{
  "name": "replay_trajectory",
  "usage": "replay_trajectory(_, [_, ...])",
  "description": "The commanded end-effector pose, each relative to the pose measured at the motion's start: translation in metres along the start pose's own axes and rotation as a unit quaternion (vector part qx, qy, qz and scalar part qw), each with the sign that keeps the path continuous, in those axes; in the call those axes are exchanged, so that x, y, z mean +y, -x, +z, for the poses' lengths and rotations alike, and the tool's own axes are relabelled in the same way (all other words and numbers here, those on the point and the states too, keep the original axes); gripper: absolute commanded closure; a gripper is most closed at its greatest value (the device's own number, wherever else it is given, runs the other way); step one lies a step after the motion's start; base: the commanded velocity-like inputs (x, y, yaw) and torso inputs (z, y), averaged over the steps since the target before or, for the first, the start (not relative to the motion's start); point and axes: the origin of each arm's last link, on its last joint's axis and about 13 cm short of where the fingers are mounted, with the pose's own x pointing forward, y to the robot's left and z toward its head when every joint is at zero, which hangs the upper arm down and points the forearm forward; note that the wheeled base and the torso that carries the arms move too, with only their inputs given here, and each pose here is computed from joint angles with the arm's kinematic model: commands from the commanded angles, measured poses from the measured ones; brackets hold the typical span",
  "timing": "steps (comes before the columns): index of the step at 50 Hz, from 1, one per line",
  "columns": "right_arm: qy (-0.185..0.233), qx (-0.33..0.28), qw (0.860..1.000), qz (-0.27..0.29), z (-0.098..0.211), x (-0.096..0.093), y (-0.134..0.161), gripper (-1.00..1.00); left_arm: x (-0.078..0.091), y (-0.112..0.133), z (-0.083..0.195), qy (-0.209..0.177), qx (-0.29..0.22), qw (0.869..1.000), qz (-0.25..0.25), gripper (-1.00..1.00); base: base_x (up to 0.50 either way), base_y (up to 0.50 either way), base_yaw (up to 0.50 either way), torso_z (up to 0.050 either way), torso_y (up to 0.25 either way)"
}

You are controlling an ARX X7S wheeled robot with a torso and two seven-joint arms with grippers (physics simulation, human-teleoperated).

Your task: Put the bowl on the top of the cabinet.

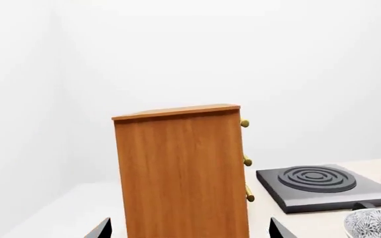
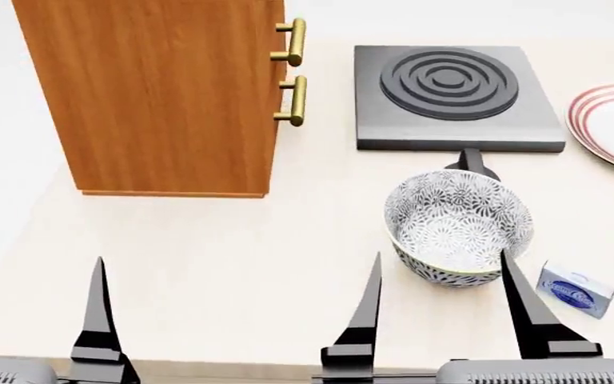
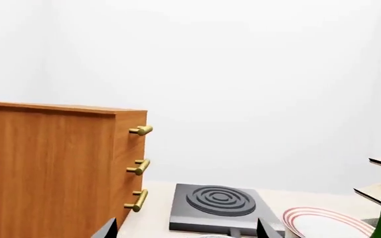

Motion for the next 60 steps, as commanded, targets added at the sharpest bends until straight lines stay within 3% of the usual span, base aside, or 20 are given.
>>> replay_trajectory(1, [-0.005, 0.003, 1.000, 0.005, 0.0001, -0.0004, -0.0001, -1.00, -0.0003, -0.0002, -0.0004, 0.001, 0.000, 1.000, 0.000, -1.00, 0.00, 0.25, 0.00, 0.000, 0.000])
replay_trajectory(21, [-0.008, 0.005, 1.000, 0.005, -0.0002, 0.0000, 0.0001, -1.00, -0.0010, -0.0008, -0.0012, 0.002, 0.000, 1.000, -0.002, -1.00, 0.00, 0.49, 0.00, 0.000, 0.000])
replay_trajectory(38, [0.002, 0.011, 1.000, 0.013, -0.0016, 0.0016, 0.0010, -1.00, -0.0003, -0.0003, -0.0014, 0.003, 0.001, 1.000, -0.001, -1.00, 0.00, 0.01, 0.00, 0.000, 0.000])
replay_trajectory(43, [-0.001, 0.009, 1.000, 0.012, -0.0009, 0.0019, 0.0005, -1.00, -0.0011, -0.0005, -0.0018, 0.002, 0.001, 1.000, -0.001, -1.00, 0.50, 0.04, 0.00, 0.000, 0.000])
replay_trajectory(44, [0.017, 0.004, 1.000, 0.004, -0.0030, 0.0021, 0.0018, -1.00, -0.0024, -0.0015, -0.0030, 0.004, 0.003, 1.000, -0.005, -1.00, 0.00, 0.00, 0.00, 0.000, 0.000])
replay_trajectory(60, [0.010, 0.003, 1.000, 0.016, -0.0013, 0.0025, 0.0036, -1.00, -0.0017, -0.0004, -0.0041, 0.005, 0.002, 1.000, -0.004, -1.00, 0.32, 0.01, 0.00, 0.000, 0.000])
